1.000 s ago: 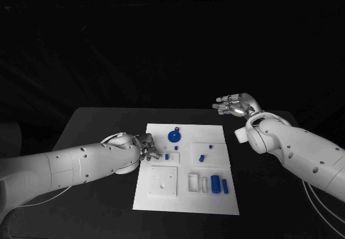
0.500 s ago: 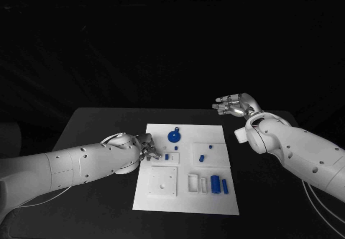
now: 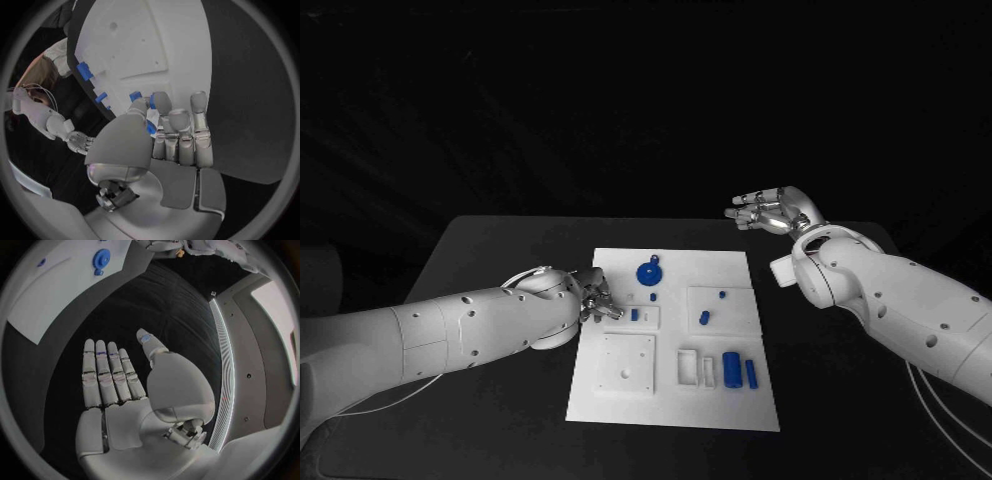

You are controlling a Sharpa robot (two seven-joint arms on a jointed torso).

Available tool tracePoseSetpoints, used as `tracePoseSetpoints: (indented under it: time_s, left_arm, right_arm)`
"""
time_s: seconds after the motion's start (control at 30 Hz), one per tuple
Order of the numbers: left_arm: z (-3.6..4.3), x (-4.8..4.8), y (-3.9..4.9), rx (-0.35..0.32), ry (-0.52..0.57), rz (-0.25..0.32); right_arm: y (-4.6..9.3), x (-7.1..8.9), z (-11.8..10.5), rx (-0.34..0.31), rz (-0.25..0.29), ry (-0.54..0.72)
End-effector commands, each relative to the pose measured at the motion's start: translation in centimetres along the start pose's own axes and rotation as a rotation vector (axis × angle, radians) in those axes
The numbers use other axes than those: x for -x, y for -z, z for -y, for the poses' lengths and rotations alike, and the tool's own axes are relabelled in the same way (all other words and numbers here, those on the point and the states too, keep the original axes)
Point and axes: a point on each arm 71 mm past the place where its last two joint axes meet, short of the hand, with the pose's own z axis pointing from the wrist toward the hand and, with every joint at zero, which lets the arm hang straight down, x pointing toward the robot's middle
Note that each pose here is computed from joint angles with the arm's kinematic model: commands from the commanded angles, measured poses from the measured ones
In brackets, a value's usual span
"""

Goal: Assemble the parts on the task board

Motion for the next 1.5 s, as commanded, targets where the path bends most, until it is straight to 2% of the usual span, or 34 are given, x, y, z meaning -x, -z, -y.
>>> tracePoseSetpoints:
  time_s: [0.03,1.5]
  left_arm:
    - [-0.18,-0.43,-0.03,0.016,-0.001,-0.015]
    - [-0.36,-0.33,-0.14,0.032,0.016,-0.009]
  right_arm:
    - [0.02,-0.16,-0.18,0.02,-0.015,0.023]
    - [0.05,-0.21,-0.14,0.01,-0.018,0.014]
